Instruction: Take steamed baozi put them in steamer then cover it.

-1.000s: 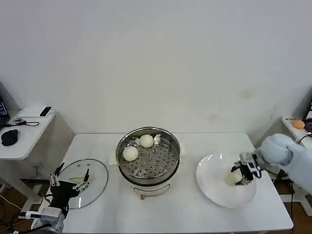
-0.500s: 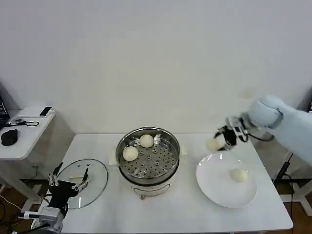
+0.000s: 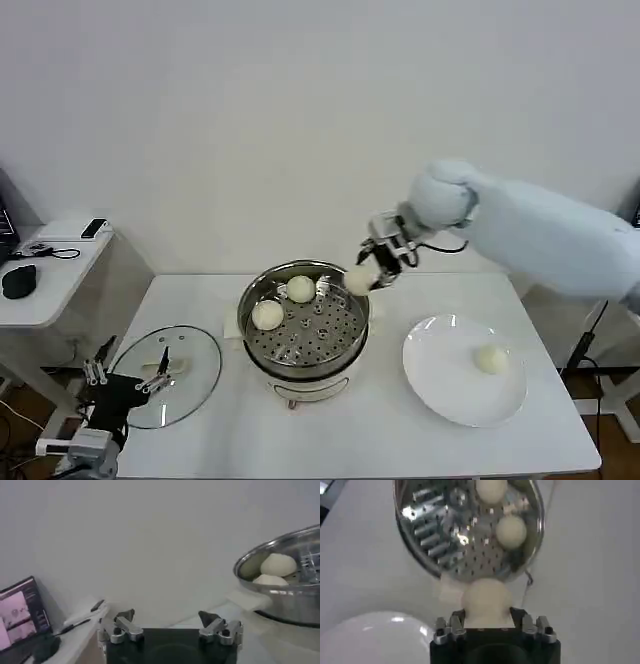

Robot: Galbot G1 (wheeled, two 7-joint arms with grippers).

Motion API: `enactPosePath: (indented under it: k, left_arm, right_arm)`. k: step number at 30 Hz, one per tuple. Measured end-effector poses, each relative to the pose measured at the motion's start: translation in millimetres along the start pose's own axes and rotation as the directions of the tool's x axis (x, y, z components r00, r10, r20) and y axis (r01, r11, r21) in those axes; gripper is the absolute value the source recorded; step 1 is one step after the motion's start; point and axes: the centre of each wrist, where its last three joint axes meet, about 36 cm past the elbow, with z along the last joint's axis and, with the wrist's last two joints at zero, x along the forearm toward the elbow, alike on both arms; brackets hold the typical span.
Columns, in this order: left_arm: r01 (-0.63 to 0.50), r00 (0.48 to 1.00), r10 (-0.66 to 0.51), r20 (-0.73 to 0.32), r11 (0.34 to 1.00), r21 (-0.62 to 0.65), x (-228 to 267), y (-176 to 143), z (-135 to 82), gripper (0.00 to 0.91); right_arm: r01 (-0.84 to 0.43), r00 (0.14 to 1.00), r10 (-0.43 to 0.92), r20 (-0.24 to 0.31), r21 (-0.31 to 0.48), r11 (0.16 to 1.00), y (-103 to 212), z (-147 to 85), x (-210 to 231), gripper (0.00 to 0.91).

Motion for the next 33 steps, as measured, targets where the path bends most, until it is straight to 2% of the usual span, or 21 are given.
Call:
enactPosePath:
  k: [10,16,22,33]
  left_arm:
    - [0.025,1.000,-0.025,-0.013,1.000,0.002,4,5,2,0.907]
    - [0.035,0.999,-0.035,-0.020,0.999,0.001,6,8,4,0.907]
    - [0.040,0.999,-0.040,-0.019,0.999,0.005,6,9,3,0.907]
    - [0.041,0.999,-0.041,-0.020,0.999,0.008,5,9,4,0.907]
  right_arm:
    - [0.100,0.992,-0.114,0.055,0.205,0.974,-13,-78,-56,0.635]
    - [0.146,0.983,-0.173,0.067,0.300,0.943,-7,-105,-80,0.635]
    - [0.164,0.977,-0.201,0.070,0.358,0.919,-4,-118,-92,0.645]
    - [0.185,0.973,-0.224,0.051,0.406,0.895,0,-122,-104,0.645]
